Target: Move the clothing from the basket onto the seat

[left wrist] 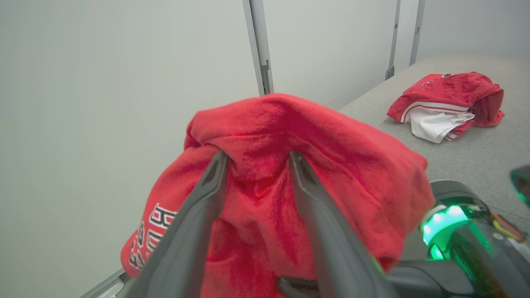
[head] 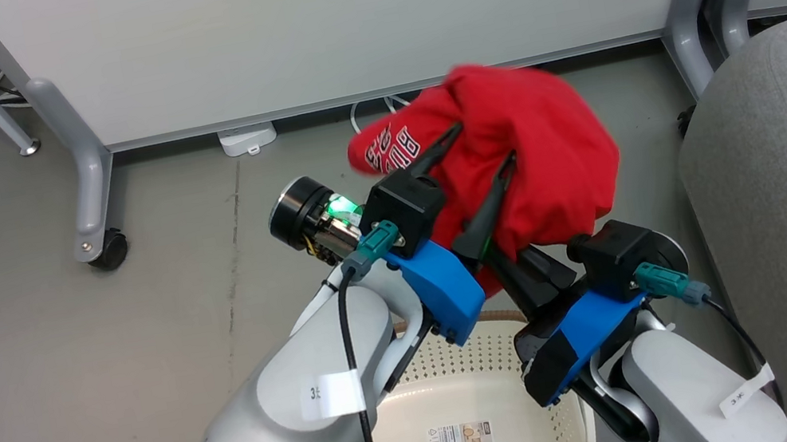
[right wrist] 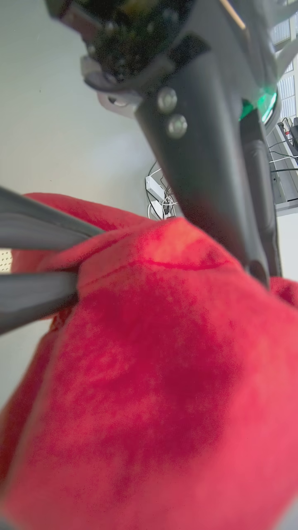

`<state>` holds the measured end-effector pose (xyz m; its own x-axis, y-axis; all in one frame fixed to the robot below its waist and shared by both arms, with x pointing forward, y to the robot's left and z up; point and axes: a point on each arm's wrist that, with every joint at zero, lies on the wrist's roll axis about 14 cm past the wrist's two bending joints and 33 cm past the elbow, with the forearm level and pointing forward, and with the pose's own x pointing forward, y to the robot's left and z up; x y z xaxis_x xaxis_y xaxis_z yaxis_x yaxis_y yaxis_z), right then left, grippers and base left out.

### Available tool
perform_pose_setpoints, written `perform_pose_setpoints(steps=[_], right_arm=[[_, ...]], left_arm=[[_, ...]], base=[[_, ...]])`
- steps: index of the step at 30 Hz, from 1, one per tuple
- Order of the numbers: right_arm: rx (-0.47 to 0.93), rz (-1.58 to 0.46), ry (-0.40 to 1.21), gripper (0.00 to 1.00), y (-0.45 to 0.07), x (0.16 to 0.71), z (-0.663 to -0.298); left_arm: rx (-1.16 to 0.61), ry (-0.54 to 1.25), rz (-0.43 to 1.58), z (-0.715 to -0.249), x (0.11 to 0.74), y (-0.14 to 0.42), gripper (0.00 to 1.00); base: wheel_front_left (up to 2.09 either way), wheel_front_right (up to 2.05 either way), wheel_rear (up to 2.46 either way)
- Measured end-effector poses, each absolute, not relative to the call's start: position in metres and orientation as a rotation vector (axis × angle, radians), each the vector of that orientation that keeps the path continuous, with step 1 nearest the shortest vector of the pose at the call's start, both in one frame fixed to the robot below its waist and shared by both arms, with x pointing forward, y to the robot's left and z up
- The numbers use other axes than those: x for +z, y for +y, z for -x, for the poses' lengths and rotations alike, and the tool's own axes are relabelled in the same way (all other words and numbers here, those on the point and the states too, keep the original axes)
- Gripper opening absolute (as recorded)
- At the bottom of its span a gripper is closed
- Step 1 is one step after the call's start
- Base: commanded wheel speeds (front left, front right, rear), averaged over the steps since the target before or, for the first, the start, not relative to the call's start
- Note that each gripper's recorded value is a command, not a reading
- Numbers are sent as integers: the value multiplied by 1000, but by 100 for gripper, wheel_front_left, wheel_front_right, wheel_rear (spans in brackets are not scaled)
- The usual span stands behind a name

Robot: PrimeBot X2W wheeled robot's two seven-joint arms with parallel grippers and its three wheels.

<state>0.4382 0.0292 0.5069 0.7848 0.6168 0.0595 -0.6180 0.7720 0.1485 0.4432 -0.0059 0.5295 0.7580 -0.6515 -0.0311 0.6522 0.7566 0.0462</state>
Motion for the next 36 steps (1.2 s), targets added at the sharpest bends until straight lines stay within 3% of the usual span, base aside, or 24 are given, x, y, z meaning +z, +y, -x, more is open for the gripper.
perform_pose_setpoints(steps=[17, 36], right_arm=[[625, -159, 10, 0, 15, 498, -443], [364, -131, -26, 0, -75, 498, -478]], left_arm=[[-720, 7, -52, -448, 528, -12, 100], [-831, 27, -48, -457, 507, -48, 100]], base=[[0, 0, 0], [0, 0, 0]])
